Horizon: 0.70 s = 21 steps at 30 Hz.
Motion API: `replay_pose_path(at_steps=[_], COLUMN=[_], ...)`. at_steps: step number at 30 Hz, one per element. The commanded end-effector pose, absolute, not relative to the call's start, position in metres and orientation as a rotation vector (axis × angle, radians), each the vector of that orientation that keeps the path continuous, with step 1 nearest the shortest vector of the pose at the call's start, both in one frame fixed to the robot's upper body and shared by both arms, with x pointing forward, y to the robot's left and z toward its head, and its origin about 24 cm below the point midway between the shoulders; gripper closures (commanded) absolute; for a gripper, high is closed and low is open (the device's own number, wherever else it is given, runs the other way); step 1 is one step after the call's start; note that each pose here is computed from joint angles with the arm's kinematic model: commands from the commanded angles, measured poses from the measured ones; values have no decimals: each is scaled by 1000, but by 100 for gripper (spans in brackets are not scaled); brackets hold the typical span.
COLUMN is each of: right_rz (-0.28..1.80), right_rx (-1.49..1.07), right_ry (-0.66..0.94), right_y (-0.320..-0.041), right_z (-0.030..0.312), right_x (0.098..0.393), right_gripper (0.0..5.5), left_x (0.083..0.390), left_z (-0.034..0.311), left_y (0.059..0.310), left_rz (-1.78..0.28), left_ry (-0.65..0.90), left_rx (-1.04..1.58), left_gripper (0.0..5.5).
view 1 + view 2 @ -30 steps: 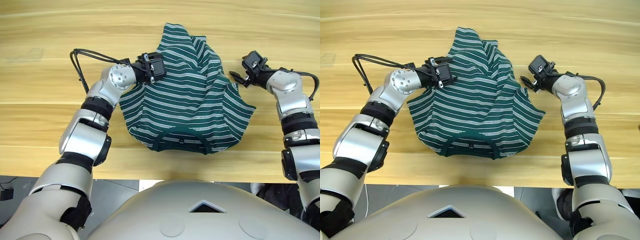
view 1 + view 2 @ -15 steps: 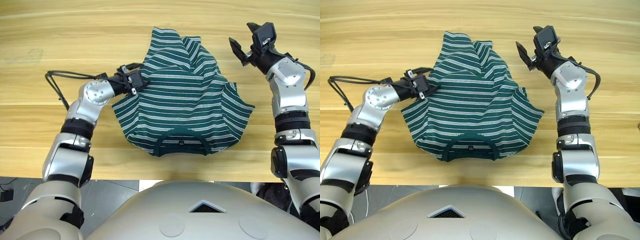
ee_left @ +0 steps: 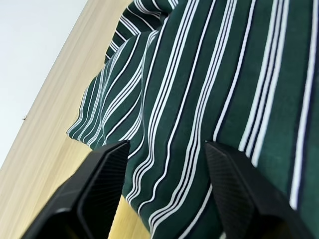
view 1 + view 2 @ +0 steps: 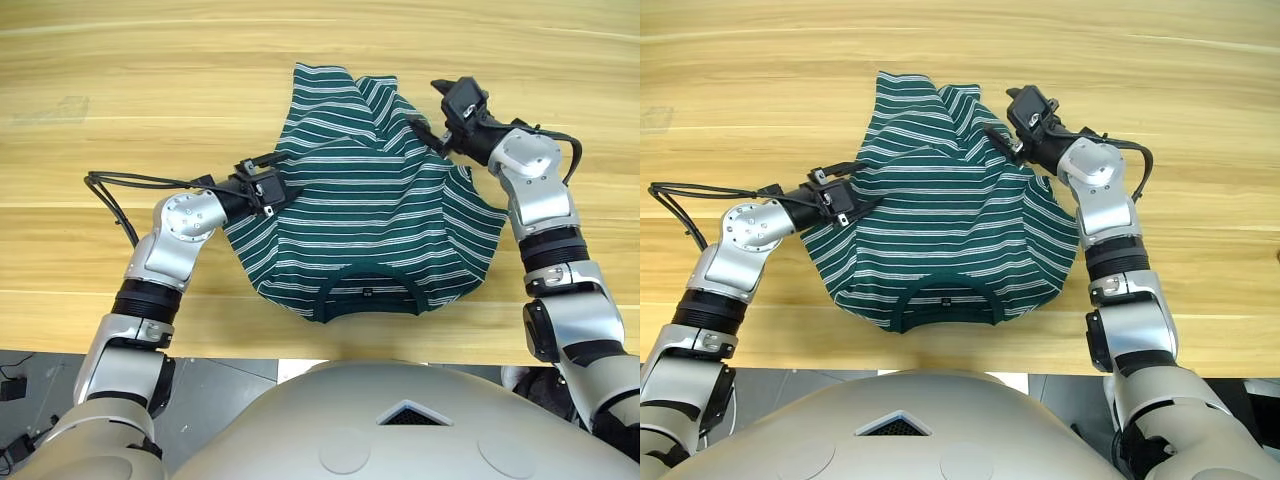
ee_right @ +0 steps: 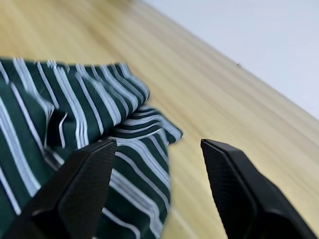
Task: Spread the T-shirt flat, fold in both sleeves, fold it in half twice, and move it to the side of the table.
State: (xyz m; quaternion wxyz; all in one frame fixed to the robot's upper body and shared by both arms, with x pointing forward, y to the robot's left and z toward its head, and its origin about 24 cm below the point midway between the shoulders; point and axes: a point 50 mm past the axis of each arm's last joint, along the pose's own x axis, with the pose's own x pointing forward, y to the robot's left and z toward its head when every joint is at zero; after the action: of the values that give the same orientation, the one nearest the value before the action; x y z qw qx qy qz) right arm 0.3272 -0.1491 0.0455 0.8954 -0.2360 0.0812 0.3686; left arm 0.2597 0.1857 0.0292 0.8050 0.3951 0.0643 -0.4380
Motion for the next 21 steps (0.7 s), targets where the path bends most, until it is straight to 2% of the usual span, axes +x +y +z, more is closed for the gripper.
replay_pose_path(at_steps=[1,4,9,16,19,21], right_rz=[778,750,732,807,1018,1089], right_rx=[-616,-663,-654,-636,-578,-559], right_ry=[372,465,495,500,509,491], right_y=[-170,-193,-213,-210,-196,-192], right_z=[21,9,6,4,4,12], right_x=[327,322,312,295,269,258], right_gripper=[237,237,237,237,237,237], left_x=[258,257,253,249,240,222], left_z=[28,27,25,19,17,22], left_y=[180,181,183,183,183,184], left_rz=[-961,-959,-947,-946,-972,-1068], left_ry=[144,145,154,169,185,209], left_rx=[859,859,854,844,845,834], left_gripper=[270,270,270,270,270,270])
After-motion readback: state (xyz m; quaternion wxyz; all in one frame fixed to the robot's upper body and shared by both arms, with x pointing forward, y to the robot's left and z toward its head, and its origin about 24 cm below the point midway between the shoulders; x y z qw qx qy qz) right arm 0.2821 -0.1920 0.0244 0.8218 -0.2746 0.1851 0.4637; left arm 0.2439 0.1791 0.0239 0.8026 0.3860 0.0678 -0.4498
